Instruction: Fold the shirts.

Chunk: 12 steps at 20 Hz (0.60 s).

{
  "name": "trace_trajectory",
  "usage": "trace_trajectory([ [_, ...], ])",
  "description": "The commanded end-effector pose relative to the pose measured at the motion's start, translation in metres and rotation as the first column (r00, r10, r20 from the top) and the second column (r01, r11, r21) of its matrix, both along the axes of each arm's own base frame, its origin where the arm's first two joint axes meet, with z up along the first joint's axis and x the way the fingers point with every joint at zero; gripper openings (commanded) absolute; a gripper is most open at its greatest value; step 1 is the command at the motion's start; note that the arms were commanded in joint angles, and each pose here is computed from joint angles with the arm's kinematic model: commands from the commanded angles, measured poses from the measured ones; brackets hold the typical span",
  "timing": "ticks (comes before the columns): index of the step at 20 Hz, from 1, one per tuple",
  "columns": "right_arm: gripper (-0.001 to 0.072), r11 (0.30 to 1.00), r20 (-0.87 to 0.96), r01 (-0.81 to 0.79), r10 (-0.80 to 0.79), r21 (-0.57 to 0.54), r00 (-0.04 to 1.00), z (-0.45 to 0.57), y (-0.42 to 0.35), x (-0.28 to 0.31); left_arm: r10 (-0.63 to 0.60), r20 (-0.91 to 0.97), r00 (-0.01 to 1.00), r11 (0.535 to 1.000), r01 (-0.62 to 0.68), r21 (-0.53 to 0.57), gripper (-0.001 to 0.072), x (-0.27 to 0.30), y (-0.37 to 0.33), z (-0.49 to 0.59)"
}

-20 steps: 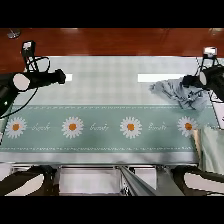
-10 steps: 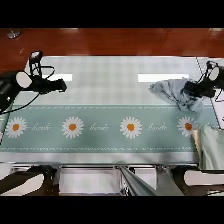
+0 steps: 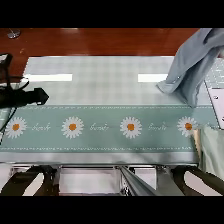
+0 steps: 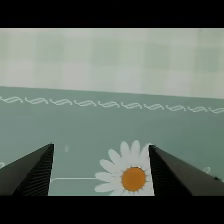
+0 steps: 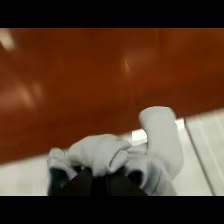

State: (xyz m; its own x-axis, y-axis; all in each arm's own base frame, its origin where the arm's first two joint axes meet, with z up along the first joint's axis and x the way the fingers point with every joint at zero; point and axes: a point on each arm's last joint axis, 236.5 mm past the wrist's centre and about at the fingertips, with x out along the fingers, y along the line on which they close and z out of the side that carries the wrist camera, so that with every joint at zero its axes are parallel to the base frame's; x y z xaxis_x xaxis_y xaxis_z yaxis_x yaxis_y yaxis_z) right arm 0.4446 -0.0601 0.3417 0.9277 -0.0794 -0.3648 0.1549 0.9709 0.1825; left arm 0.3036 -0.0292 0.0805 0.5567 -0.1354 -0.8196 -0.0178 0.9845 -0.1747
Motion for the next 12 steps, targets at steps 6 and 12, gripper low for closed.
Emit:
trace_trajectory([
  [6,0.0024,0.906,0.36,-0.406,0.422,-0.124,0.832,0.172,0.156,-0.12,-0.026,0.1,0.995,0.962,0.052,-0.268,0.0702,-0.063,-0.056,0.001],
  [12,0.0024,0.714,-0.098,-0.7,0.695,-0.023,0.712,0.016,0.267,-0.125,-0.032,0.047,0.998,0.959,0.044,-0.28,0.0702,-0.059,-0.059,-0.013],
])
